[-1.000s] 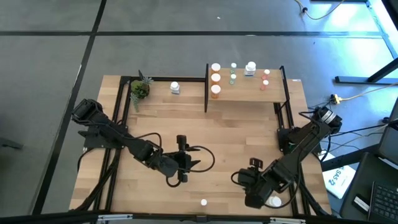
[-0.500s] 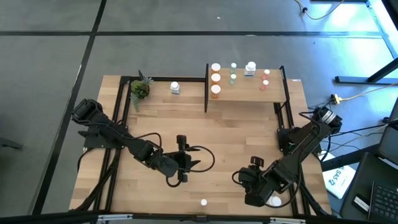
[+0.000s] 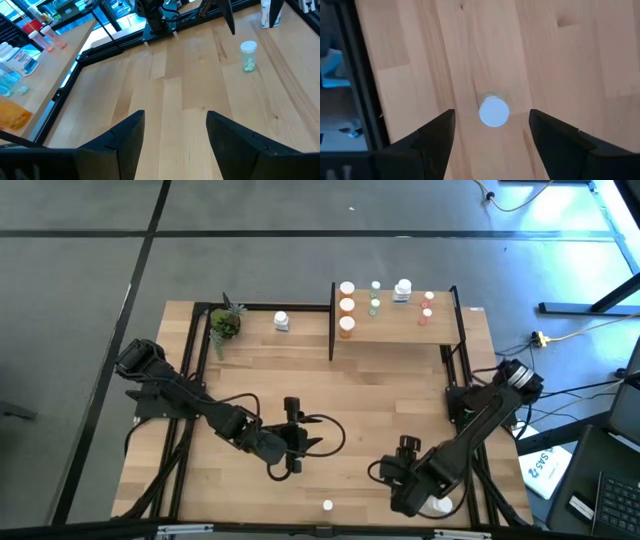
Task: Pick and place medicine bottles onto shelf by color
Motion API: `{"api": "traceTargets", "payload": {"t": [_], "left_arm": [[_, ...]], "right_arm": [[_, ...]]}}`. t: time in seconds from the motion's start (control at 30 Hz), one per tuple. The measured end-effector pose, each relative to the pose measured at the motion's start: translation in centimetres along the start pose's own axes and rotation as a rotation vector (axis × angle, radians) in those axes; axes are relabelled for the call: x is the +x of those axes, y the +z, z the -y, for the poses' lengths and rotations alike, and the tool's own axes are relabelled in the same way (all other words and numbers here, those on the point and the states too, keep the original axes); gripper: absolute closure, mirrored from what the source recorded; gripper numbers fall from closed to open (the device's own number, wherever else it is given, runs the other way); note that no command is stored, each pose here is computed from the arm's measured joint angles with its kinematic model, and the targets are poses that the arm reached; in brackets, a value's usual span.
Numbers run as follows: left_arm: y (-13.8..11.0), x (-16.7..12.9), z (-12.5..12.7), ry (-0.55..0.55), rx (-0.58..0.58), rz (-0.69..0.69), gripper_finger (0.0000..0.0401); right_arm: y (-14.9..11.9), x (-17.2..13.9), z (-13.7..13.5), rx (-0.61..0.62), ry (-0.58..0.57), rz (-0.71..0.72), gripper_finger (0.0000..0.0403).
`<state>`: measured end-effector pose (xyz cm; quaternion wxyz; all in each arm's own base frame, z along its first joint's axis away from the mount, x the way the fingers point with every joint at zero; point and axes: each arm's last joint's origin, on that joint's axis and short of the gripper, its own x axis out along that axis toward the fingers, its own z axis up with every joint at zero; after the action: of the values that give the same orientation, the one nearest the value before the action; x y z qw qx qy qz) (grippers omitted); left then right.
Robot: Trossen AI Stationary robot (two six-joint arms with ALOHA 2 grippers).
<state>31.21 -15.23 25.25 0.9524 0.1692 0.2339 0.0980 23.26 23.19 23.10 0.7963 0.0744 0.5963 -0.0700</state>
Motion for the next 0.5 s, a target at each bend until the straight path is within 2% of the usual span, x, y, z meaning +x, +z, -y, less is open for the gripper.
{"api": "traceTargets", "payload": {"t": [0.5], "left_arm": [[0.0,0.0,0.0,0.0,0.0,0.0,0.0195]], "right_arm": [[-0.2,2.0,-0.5,-0.041,-0.052,-0.046,0.0146]]}}
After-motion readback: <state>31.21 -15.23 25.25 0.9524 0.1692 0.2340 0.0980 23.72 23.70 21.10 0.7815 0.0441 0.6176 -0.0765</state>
